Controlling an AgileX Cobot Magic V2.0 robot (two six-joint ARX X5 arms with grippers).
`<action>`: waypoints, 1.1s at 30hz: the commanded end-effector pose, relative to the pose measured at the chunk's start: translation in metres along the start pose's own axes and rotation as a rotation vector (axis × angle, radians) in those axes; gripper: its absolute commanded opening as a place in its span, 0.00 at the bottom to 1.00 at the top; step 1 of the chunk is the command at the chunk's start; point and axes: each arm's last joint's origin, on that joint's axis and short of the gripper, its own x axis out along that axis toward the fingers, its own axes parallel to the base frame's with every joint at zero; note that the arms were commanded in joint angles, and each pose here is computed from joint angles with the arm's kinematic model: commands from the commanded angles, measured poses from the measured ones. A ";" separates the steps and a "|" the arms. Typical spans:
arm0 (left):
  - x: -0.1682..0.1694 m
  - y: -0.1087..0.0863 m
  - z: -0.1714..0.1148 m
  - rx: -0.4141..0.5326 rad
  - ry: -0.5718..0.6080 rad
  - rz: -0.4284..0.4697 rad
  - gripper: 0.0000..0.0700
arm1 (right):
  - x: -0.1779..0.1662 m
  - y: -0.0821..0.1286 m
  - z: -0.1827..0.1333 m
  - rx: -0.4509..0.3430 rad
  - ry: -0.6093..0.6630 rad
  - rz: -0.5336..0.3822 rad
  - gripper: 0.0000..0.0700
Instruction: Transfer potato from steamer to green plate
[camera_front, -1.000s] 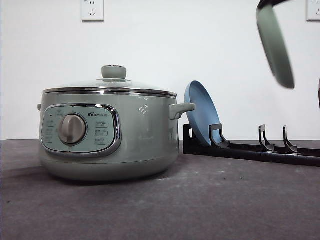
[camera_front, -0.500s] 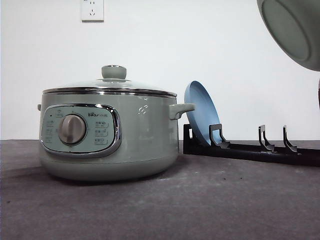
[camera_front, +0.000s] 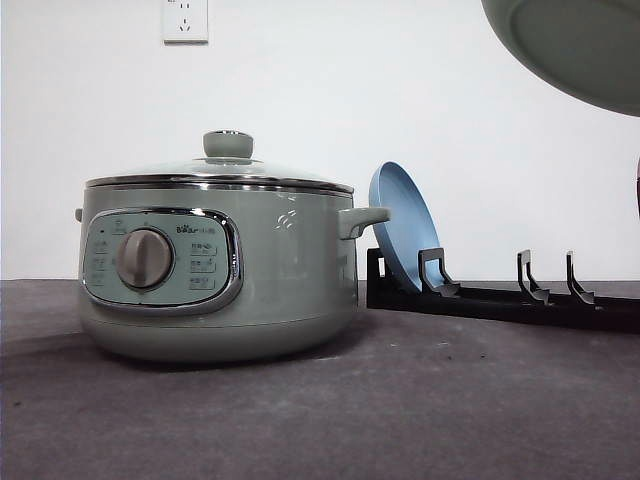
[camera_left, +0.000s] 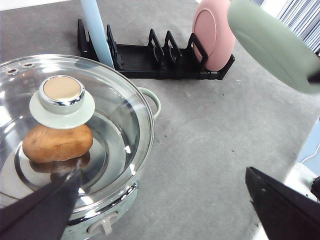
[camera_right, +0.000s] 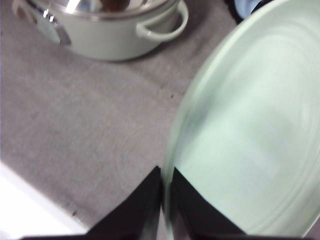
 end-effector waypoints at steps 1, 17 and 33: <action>-0.002 -0.002 0.006 0.014 -0.016 -0.011 0.96 | 0.000 0.010 0.001 0.031 0.000 -0.014 0.01; -0.002 -0.002 0.006 0.014 -0.016 -0.011 0.97 | 0.089 0.072 -0.050 -0.018 0.184 -0.026 0.01; -0.002 -0.002 0.006 0.014 -0.016 -0.011 0.96 | 0.192 0.111 -0.062 -0.106 0.363 -0.091 0.01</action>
